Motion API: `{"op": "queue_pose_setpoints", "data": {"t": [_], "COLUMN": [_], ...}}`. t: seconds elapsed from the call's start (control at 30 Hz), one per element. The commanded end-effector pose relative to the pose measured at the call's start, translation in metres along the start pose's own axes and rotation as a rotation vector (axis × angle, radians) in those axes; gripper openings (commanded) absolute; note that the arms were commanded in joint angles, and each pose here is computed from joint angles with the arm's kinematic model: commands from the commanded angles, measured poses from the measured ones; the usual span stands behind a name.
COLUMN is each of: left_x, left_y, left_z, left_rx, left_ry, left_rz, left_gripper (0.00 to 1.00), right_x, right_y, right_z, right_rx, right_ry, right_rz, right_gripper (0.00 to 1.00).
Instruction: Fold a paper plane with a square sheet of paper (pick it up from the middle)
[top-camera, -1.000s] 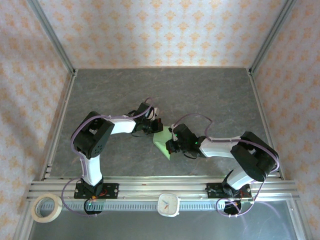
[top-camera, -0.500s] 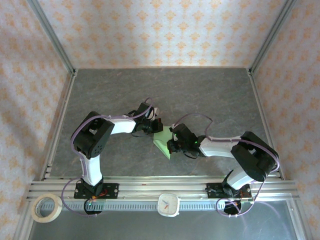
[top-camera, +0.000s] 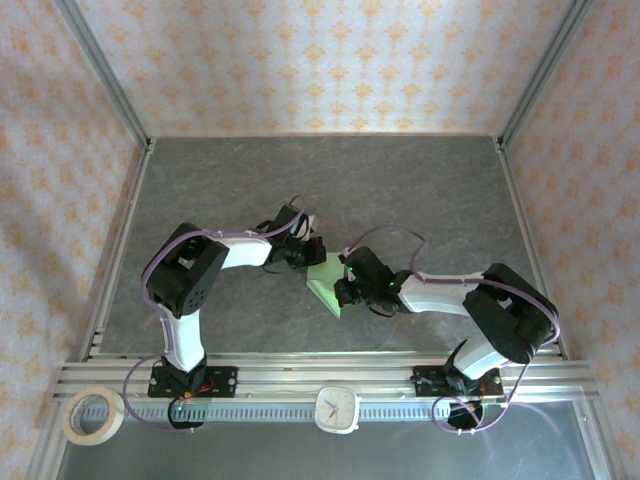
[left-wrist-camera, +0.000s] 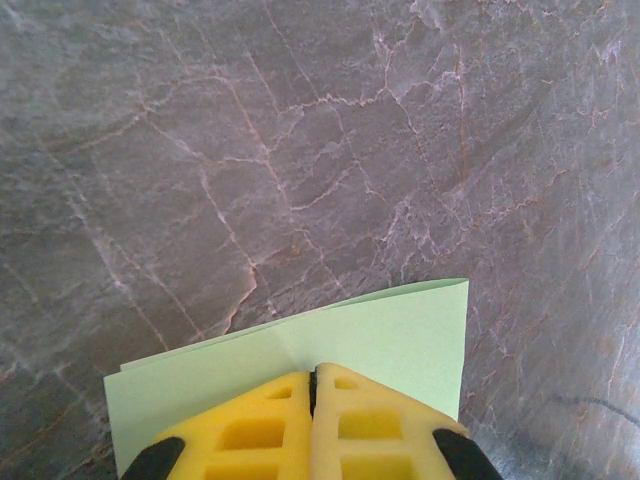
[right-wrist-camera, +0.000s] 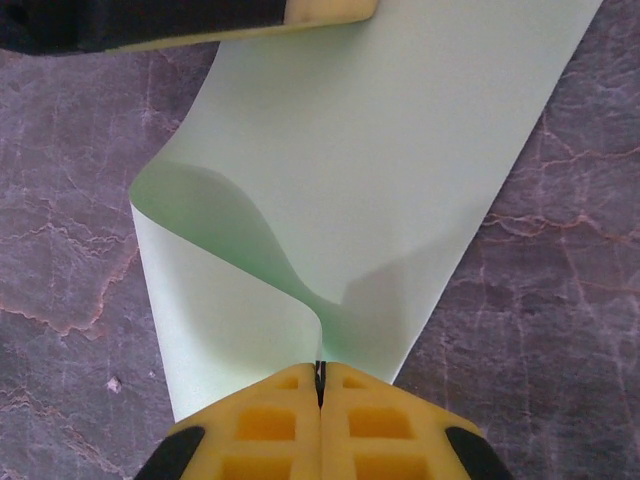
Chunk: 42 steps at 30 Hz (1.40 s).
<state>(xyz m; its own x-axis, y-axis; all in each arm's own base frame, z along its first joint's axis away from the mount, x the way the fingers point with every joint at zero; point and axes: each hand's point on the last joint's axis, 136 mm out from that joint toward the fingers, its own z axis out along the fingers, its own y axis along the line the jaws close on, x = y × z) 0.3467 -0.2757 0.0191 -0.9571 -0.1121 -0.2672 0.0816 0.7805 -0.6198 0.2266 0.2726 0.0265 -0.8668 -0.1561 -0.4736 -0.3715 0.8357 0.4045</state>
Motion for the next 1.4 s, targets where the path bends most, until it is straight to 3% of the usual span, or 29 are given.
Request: {"op": "queue_pose_setpoints", "data": {"t": [0.0,1.37], "left_x": [0.022,0.02], "left_y": [0.029,0.027], "left_z": [0.007,0.007], "left_rx": [-0.104,-0.094], "left_ry": [0.056,0.052], "left_rz": [-0.039,-0.035], "left_gripper": [0.0,0.0], "right_x": [-0.011,0.002], "right_y": [0.002,-0.008], "right_z": [-0.005,0.007], "right_rx": [0.01,0.045], "right_ry": [-0.028,0.022], "right_rz": [0.013,0.02], "right_gripper": [0.01,0.01]}}
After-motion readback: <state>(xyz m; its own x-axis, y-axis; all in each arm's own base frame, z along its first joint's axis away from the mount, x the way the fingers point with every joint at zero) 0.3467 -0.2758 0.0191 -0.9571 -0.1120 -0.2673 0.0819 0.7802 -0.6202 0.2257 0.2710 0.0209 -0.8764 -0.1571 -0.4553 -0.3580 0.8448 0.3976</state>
